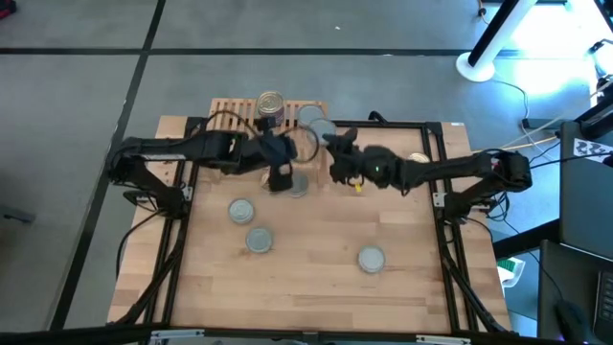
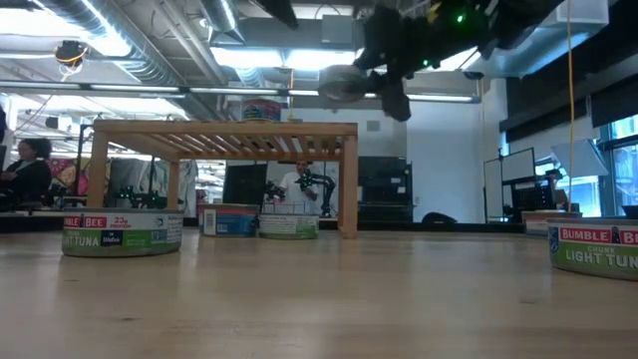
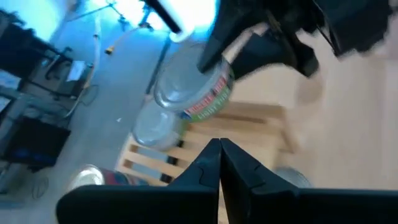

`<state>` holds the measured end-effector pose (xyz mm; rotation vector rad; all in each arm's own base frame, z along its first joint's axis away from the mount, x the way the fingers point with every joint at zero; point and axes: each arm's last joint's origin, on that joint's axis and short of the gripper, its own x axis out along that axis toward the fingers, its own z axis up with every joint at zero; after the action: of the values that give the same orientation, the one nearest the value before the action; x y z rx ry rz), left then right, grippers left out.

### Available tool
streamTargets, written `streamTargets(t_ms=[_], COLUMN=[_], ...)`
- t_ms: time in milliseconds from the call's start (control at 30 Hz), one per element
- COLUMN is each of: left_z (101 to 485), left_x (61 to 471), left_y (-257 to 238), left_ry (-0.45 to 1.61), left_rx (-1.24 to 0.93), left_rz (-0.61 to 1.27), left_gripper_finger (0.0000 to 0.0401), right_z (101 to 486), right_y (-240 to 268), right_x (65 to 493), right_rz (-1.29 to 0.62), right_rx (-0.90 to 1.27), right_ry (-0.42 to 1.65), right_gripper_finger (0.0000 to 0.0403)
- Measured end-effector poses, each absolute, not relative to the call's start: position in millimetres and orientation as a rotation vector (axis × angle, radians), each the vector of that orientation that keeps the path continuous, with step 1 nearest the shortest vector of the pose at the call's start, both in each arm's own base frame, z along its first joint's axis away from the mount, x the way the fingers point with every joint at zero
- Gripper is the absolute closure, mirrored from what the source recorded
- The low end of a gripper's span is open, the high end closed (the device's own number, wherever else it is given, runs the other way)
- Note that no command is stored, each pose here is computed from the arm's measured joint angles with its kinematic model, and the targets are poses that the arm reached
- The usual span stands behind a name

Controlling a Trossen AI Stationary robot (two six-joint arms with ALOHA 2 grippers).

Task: Stack canned seafood by type on shelf
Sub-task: Stack the green tuna can on top of the green tuna can on the shelf

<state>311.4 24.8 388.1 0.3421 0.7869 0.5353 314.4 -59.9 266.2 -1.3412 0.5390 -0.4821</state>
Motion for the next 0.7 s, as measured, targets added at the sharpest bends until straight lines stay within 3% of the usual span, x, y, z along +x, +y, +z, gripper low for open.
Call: streamTargets(t_ms=[700], left_z=[355.3], left_x=[360.3], left_y=[98.7], left_ry=[0.717], left_rx=[0.271], left_rz=[0.463], left_gripper_finger=[0.0400], right_z=[266.9], right_y=[-130.4], right_x=[314.8], right_rz=[-0.353], right_rx=[-1.350], right_ry=[0.415], right_gripper_finger=[0.0256])
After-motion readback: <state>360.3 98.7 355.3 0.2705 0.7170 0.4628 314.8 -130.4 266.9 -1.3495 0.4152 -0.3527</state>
